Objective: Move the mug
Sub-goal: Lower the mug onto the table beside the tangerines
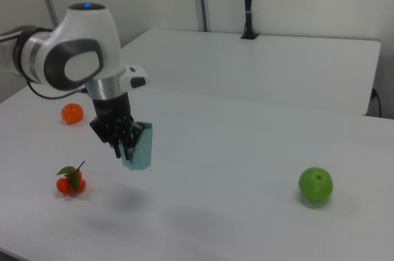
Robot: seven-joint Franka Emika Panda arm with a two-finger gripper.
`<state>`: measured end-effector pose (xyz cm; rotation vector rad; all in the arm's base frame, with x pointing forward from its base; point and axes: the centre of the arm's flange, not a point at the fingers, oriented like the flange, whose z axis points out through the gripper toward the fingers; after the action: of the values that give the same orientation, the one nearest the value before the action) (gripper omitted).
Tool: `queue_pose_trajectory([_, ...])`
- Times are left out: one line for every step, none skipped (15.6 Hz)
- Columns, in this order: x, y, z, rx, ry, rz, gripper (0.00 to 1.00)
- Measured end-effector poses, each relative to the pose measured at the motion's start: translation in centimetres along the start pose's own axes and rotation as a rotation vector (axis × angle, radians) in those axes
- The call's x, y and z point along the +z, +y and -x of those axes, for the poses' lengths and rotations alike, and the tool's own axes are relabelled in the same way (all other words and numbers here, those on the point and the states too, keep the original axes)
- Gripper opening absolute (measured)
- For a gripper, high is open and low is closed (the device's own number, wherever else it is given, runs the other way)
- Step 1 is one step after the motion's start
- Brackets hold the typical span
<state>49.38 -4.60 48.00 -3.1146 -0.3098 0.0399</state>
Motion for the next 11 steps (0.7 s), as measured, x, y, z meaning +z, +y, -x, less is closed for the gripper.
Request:
queue_pose_trajectory([1.1,0.2,0.4,-0.001,0.003,0.0,0.24])
queue_pose_trajectory([2.3,0.3,0.6,-0.001,0.012,0.003,0.24])
queue_pose_trajectory([3.8,0.3,0.8,-0.002,0.028,0.008,0.24])
queue_pose_trajectory([5.2,0.2,1.0,-0.003,0.045,0.013,0.24])
queue_pose_trajectory([6.6,0.1,1.3,-0.003,0.06,0.018,0.24])
queue_pose_trajectory([7.5,0.0,1.6,-0.004,0.069,0.02,0.24])
queue_pose_trajectory([8.4,-0.1,1.8,-0.004,0.077,0.023,0.24])
queue_pose_trajectory([9.1,-0.2,2.1,-0.005,0.081,0.024,0.24])
queue_pose_trajectory([9.6,-0.3,2.2,-0.005,0.086,0.026,0.24])
queue_pose_trajectory([10.0,-0.3,2.3,-0.006,0.089,0.027,0.24])
queue_pose_trajectory([10.3,-0.4,2.4,-0.006,0.093,0.028,0.24])
